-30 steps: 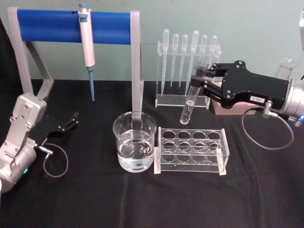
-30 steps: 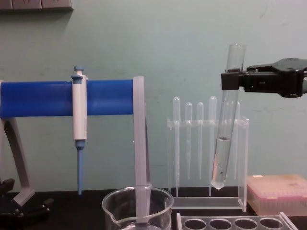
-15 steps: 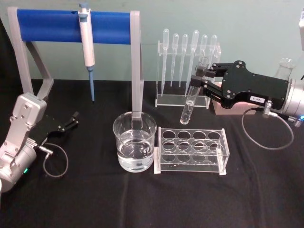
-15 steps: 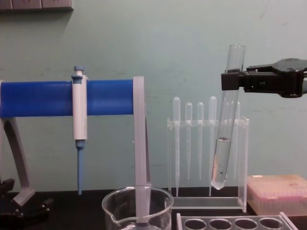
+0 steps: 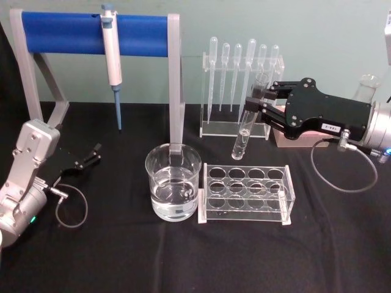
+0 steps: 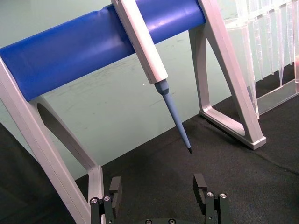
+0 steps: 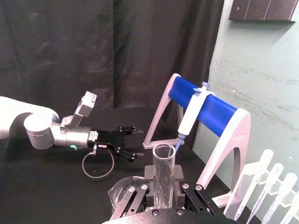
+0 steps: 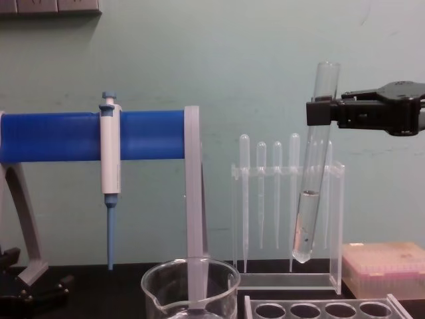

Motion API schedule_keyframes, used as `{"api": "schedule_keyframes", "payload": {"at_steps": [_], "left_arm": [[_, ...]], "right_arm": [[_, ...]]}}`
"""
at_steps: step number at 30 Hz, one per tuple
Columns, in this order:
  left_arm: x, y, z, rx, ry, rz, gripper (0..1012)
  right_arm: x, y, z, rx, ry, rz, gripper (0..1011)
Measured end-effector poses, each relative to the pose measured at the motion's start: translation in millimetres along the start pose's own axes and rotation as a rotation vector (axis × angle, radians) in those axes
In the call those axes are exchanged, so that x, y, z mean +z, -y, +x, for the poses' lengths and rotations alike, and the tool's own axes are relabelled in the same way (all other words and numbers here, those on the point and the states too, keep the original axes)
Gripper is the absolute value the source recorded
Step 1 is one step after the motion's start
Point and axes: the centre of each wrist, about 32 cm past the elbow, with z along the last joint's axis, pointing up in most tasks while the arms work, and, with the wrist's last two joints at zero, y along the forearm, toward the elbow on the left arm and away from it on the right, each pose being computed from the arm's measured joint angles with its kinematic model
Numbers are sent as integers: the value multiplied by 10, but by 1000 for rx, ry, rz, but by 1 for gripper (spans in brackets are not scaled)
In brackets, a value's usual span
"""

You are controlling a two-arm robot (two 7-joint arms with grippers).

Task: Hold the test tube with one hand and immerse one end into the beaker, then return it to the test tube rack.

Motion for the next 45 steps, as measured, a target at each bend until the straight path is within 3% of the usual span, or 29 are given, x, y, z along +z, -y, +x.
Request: {"api": "schedule_keyframes", "payload": {"at_steps": [45], "left_arm": [[0,0,0,0,0,0,1000]], "right_arm": [[0,0,0,0,0,0,242]]}}
